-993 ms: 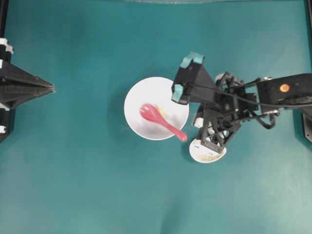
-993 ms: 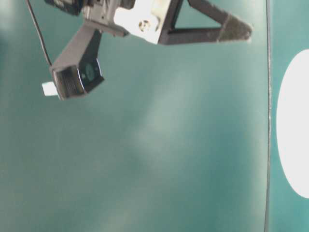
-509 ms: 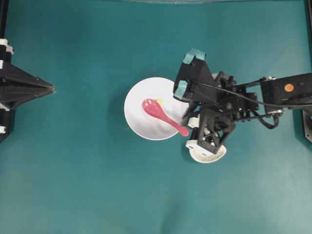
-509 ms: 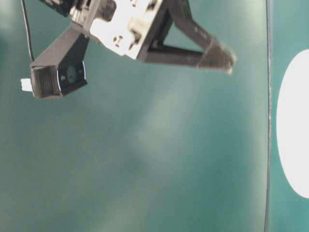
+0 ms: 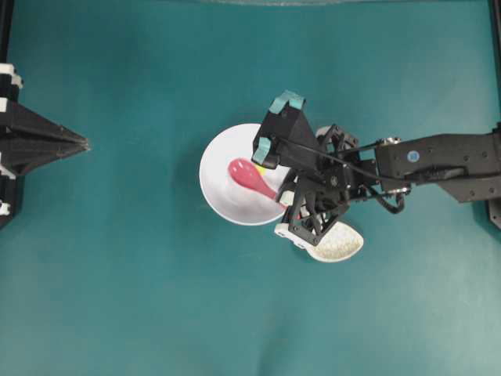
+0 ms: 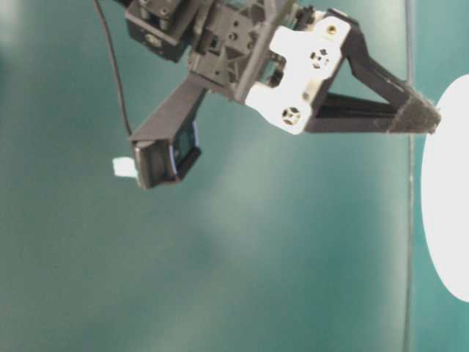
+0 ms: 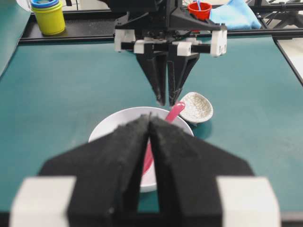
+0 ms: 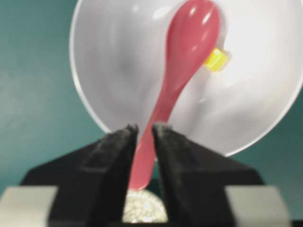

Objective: Scoop the yellow hexagonal prism block from the bowl with a spoon using the right arm.

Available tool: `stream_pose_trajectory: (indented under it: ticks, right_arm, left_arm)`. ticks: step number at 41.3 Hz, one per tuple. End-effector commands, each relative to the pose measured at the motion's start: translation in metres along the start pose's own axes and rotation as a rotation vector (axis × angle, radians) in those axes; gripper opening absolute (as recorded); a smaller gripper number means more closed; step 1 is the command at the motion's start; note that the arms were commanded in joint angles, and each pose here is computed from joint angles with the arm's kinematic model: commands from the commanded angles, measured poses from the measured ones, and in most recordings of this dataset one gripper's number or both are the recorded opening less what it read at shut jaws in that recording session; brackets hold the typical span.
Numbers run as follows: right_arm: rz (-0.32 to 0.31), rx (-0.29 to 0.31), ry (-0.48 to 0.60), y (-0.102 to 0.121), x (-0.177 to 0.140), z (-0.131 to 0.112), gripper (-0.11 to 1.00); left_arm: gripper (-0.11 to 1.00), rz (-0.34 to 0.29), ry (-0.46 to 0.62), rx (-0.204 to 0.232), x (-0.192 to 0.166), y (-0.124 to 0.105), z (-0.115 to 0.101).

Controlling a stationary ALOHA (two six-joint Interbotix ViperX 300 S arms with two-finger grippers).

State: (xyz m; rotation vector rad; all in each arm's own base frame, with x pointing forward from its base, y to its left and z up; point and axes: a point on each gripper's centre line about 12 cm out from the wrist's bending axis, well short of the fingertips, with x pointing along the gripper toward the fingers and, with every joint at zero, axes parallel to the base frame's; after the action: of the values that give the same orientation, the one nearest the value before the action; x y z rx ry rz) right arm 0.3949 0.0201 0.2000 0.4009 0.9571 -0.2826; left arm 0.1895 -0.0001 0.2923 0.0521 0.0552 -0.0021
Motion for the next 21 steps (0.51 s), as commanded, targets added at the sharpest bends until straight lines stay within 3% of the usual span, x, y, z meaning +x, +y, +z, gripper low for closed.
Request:
stream_pose_trajectory:
  ticks: [1,6,10,21]
  right_arm:
    - [0.009,-0.007,-0.054,0.005,-0.01,0.014,0.36]
    - [-0.004,-0.007,-0.058,0.005,-0.005,0.016,0.55]
    - [-0.012,0.001,-0.044,0.004,0.001,0.014,0.63]
    - [-0.026,0.041,-0.009,0.004,0.015,0.007,0.61]
  left_arm:
    - [0.09,-0.001,-0.031,0.002,0.001,0.0,0.013]
    - [0.09,-0.002,-0.029,0.002,0.001,0.0,0.012]
    - [0.09,-0.002,-0.029,0.002,0.001,0.0,0.012]
    - [0.09,-0.002,-0.022,0.002,0.001,0.0,0.011]
